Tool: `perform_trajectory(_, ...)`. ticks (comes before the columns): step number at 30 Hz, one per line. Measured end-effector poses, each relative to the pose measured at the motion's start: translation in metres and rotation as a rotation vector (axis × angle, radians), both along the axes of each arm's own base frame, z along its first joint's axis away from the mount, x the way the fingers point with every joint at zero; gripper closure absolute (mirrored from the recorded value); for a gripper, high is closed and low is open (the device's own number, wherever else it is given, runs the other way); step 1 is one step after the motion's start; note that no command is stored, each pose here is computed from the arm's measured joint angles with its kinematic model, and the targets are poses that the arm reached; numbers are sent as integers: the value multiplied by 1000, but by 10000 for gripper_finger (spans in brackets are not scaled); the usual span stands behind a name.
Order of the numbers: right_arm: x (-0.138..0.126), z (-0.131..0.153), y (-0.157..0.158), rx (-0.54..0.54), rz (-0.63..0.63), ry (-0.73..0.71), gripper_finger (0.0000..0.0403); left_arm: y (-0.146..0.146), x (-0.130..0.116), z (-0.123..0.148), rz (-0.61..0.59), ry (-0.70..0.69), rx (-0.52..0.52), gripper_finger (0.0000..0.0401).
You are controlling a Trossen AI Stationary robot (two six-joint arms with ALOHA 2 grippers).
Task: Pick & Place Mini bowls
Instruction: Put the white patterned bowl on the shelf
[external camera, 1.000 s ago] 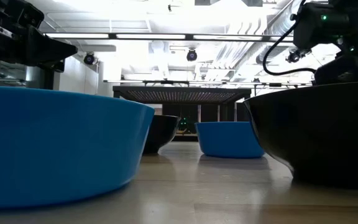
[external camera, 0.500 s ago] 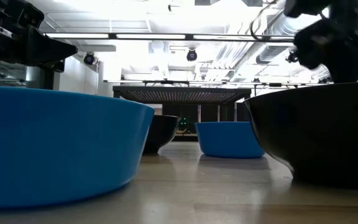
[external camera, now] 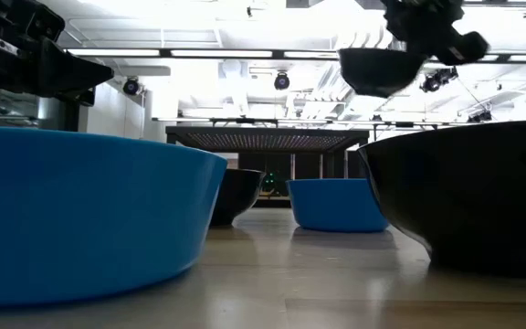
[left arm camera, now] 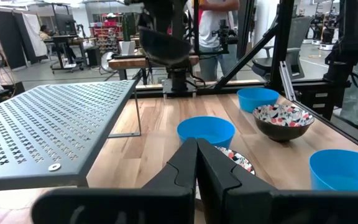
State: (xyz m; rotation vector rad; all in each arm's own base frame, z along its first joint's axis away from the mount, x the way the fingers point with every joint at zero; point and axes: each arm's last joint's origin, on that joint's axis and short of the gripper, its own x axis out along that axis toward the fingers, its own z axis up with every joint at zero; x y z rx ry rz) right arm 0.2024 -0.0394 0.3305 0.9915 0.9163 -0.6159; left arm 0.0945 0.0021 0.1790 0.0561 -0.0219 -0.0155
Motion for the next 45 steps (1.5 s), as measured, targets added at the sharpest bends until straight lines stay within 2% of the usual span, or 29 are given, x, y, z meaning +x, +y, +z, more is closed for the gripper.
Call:
perform_trajectory(9, 20, 24, -26, 23, 102, -42, 403, 0, 0, 0, 0, 0, 0, 400)
perform_trajectory(18, 42, 41, -61, 3, 55, -49, 403, 0, 0, 0, 0, 0, 0, 400)
perform_trajectory(23, 48, 46, -80, 40, 62, -50, 403, 0, 0, 0, 0, 0, 0, 400)
perform_trajectory(35, 55, 44, -132, 99, 20, 30, 403, 0, 0, 0, 0, 1, 0, 400)
perform_trajectory(45, 57, 19, -165, 155, -6, 88, 403, 0, 0, 0, 0, 0, 0, 400)
